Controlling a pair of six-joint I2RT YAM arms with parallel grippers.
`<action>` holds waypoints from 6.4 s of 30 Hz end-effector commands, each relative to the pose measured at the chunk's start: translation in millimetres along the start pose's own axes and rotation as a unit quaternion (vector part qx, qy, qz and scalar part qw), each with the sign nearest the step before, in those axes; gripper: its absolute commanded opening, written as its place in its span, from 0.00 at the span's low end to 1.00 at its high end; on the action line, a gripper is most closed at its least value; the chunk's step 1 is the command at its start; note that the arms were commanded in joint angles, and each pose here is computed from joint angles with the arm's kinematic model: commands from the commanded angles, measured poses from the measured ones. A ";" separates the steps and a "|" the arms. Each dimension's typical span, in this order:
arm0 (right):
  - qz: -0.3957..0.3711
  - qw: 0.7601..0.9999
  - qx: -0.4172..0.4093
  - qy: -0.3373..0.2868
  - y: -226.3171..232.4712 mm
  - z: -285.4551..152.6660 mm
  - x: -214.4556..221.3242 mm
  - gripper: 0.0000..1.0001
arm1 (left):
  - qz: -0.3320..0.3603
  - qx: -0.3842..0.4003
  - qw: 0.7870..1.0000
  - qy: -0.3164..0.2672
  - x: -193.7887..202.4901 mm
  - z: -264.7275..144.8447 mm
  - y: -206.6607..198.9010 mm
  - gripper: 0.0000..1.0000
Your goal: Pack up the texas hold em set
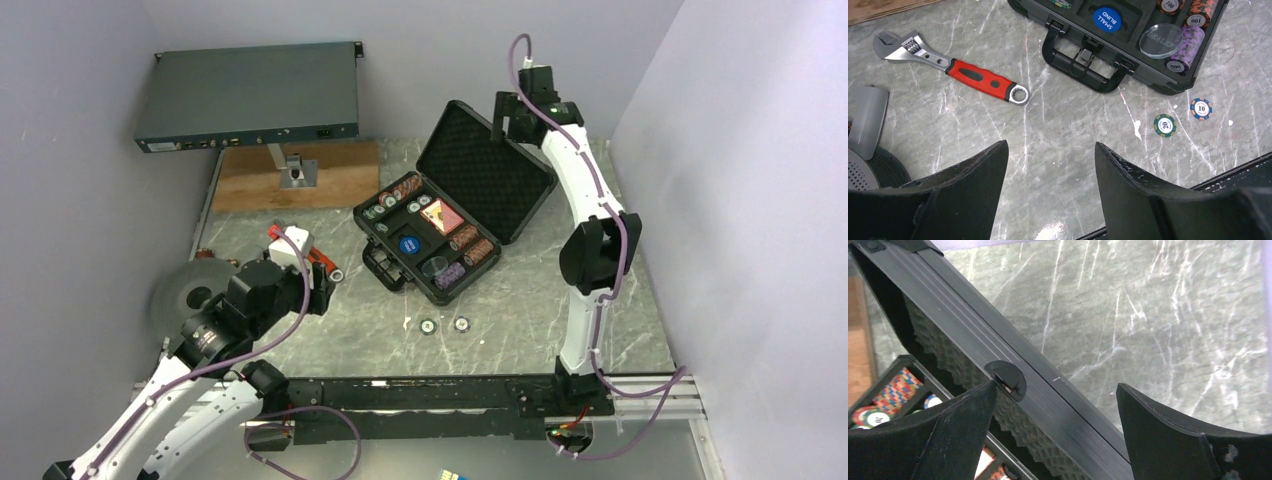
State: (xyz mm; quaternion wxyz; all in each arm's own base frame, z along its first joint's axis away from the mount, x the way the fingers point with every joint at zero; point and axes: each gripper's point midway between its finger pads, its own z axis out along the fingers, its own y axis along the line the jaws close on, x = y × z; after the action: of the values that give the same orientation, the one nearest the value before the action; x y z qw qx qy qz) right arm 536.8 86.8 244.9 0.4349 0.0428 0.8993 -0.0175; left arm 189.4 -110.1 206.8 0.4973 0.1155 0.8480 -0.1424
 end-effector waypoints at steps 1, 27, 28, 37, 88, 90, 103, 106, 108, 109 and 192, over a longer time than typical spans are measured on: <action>0.078 0.994 -0.069 -0.030 -11.0 -13.0 -33.3 0.92 | 0.003 0.013 1.000 -0.022 -9.8 -2.7 -3.6 0.70; 0.215 0.958 -0.184 0.042 -7.5 49.5 -15.7 0.80 | 0.005 0.007 1.000 -0.023 -9.8 -3.5 -1.1 0.70; 0.210 0.957 -0.195 0.049 -3.0 47.6 -12.7 0.80 | 0.005 0.007 1.000 -0.022 -9.9 -3.5 -1.2 0.70; 0.165 0.945 -0.279 0.052 61.5 -12.5 -10.8 0.80 | 0.005 0.005 1.000 -0.024 -10.2 -4.2 -0.3 0.71; 0.035 0.920 -0.369 0.126 223.4 -124.9 185.9 0.18 | -0.086 0.004 0.994 0.066 1.7 99.7 -4.3 0.64; 0.029 0.915 -0.376 0.146 224.6 -119.6 206.4 0.15 | -0.107 0.024 0.992 0.063 -1.9 116.0 -1.1 0.59; -0.019 0.916 -0.307 0.257 170.0 -93.1 327.5 0.13 | -0.163 0.003 0.982 0.091 -12.6 225.2 36.0 0.45; -0.026 0.919 -0.299 0.255 161.5 -93.7 330.0 0.13 | -0.176 0.008 0.979 0.104 1.0 246.5 36.0 0.42; -0.029 0.921 -0.295 0.253 157.9 -94.3 329.8 0.13 | -0.187 0.016 0.977 0.105 9.2 255.5 33.7 0.42; -0.030 0.922 -0.294 0.252 156.3 -94.5 329.2 0.13 | -0.193 0.020 0.975 0.104 12.9 258.9 32.5 0.42; -0.002 0.935 -0.253 0.248 104.7 -93.4 321.1 0.13 | -0.395 0.176 0.900 0.047 87.8 179.8 -142.7 0.47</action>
State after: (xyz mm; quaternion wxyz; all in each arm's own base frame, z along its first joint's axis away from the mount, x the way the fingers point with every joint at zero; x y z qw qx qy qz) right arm 311.6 249.1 113.9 0.2906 -0.0790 0.9059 0.2978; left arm 235.4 -292.5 46.8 0.3090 -0.1298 0.8380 -0.4307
